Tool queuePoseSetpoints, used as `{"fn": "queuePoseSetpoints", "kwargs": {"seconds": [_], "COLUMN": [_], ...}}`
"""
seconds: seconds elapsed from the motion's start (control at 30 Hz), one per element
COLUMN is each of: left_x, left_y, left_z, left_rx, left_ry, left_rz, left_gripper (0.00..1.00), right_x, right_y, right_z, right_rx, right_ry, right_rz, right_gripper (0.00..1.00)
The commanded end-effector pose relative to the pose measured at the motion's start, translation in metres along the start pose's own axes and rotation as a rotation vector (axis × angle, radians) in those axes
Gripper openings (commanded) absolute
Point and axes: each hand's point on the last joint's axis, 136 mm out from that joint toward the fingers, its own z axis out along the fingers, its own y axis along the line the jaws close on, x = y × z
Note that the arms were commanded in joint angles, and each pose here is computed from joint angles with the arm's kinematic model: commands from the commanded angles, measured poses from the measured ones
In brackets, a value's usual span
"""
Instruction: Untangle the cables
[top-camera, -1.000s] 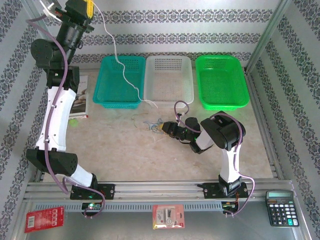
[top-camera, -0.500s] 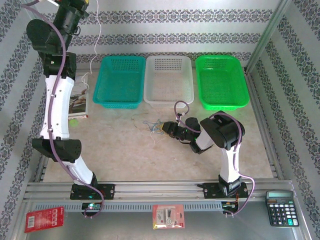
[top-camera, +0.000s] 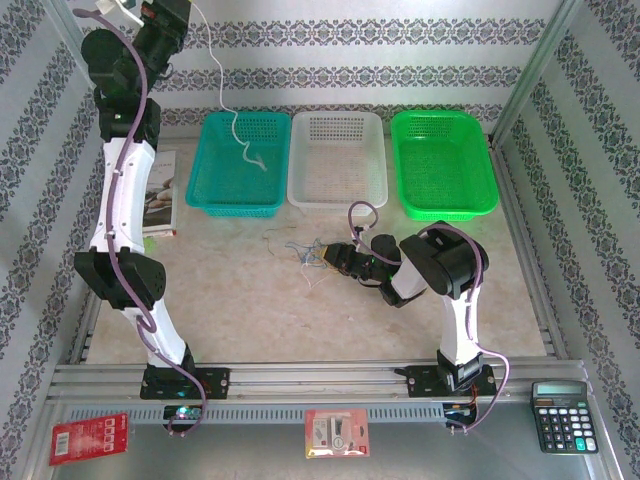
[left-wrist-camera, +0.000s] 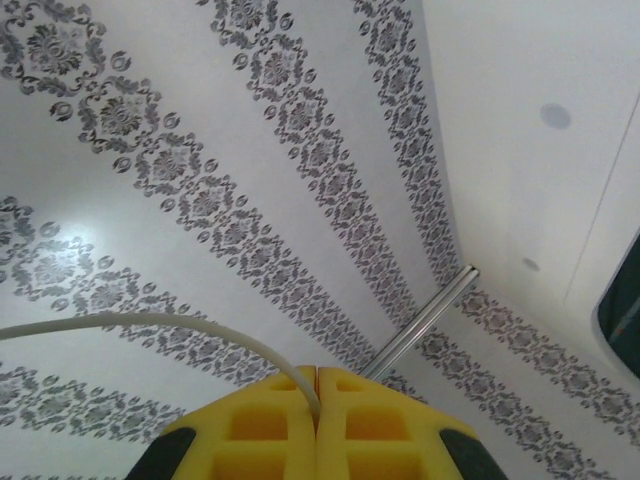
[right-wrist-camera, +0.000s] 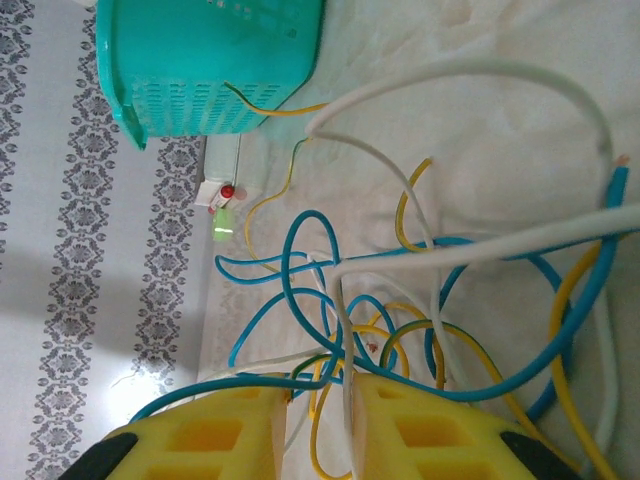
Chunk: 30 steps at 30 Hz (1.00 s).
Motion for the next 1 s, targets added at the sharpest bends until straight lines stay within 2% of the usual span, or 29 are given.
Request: {"fn": "queuePoseSetpoints", "kwargs": {"seconds": [0.0, 0.4, 0.67, 0.8, 0.83, 0.97], "left_x": [0.003, 0.053, 0.130, 0.164, 0.172, 0.194], "left_y": [0.011, 0.113, 0.197, 0.225, 0.231, 0.249], "left_z": [-0.005, -0.019, -0.051, -0.067, -0.072, -0.092], "left_rx": [-0.004, -0.140, -0.282, -0.355, -0.387, -0.528], "left_ry": [0.011, 0.096, 0.279, 0.386, 0.417, 0.532], "left_rz": [0.077, 0.028, -0.039, -0.056, -0.053, 0.003], "left_gripper": [0.00, 0.00, 0.00, 0.00, 0.05, 0.38], "right_x": [0.007, 0.000, -0.009, -0.012, -0.013, -0.014], "right_y": [-0.023, -0.001, 0.024, 0.035, 0.037, 0.046], "right_z": [0.000, -0.008, -0.011, -0.014, -0.015, -0.020], "right_rx": [0.057, 0.020, -0.012, -0.017, -0.018, -0.012], "right_ry": [0.023, 0.010, -0.001, -0.005, -0.007, -0.013], "right_rz": [0.040, 0.020, -0.010, -0.027, -0.032, -0.052], "right_gripper": [0.26, 0.27, 0.30, 0.33, 0.34, 0.42]}}
